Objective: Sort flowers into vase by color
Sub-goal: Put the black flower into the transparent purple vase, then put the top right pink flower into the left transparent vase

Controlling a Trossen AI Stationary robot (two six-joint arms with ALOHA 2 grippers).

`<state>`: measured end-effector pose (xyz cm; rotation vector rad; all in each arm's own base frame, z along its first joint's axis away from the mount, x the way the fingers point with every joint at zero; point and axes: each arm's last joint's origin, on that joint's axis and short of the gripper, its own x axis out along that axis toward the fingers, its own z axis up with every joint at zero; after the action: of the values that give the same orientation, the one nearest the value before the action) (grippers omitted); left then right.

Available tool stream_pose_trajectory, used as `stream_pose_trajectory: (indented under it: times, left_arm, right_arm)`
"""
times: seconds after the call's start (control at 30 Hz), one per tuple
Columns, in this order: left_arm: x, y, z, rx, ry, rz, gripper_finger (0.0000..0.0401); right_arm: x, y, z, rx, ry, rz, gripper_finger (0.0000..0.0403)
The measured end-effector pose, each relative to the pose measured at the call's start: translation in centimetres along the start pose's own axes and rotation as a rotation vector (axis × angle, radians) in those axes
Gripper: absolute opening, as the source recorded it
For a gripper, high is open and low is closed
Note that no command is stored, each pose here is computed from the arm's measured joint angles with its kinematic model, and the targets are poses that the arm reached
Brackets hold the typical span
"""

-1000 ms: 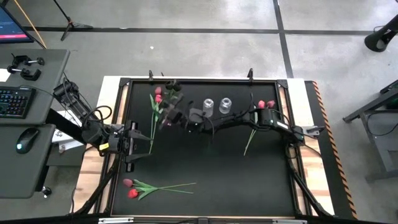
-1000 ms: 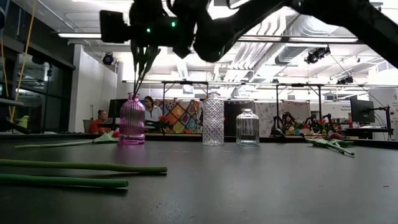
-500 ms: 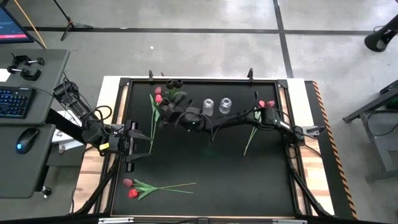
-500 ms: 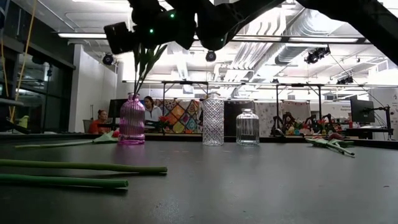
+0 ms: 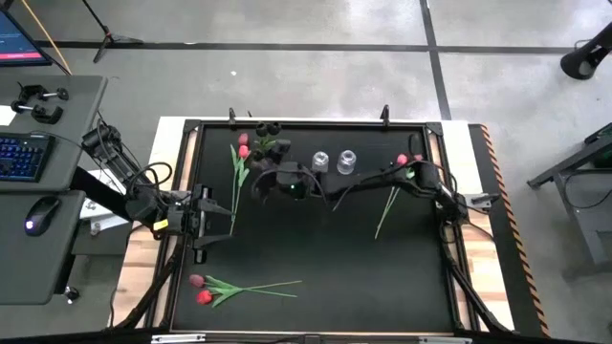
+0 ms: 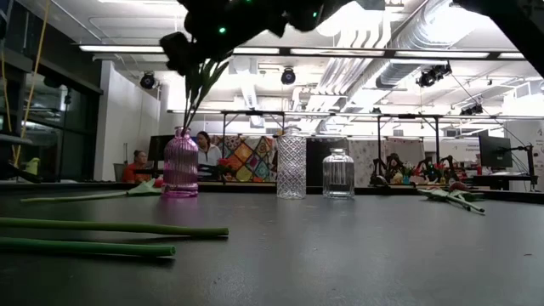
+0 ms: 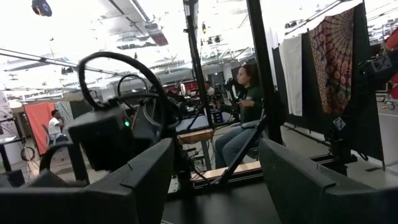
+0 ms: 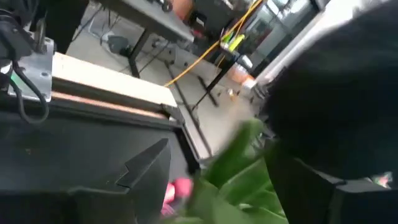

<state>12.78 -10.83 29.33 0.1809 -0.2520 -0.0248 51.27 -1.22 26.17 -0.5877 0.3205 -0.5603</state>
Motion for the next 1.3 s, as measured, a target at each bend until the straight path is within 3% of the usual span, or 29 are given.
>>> stream_pose_trajectory:
  times: [0.3, 0.6, 0.77, 0.93, 1.03, 1.1, 1.3]
  left_arm:
    - [0.0, 0.0, 0.0, 0.0, 0.002, 0.004, 0.0225]
    - [0.0, 0.0, 0.0, 0.001, 0.003, 0.005, 0.0225]
    - [0.0, 0.0, 0.0, -0.001, 0.004, 0.009, 0.0225]
    - [0.0, 0.0, 0.0, 0.0, 0.007, 0.012, 0.0225]
    - [0.0, 0.0, 0.0, -0.001, 0.006, 0.012, 0.0225]
    - [0.0, 0.0, 0.0, -0.002, 0.006, 0.012, 0.0225]
    - [0.1, 0.2, 0.2, -0.012, -0.011, 0.027, 0.0225]
  right_arm:
    - [-1.7, -1.3, -0.8, -0.068, 0.223, 0.104, 0.0248]
    - [-6.3, -2.1, -1.9, -0.089, 0.547, 0.204, 0.0248]
    - [-9.3, -1.1, -3.2, -0.137, 0.751, 0.192, 0.0248]
    - [-14.5, 0.1, -5.5, -0.184, 0.83, 0.107, 0.0248]
    - [-18.6, -0.3, -7.8, -0.11, 0.826, 0.013, 0.0248]
    - [-21.1, -1.2, -9.5, 0.013, 0.81, -0.07, 0.0248]
    - [-26.0, -6.0, -15.0, 0.618, 0.862, -0.352, 0.0248]
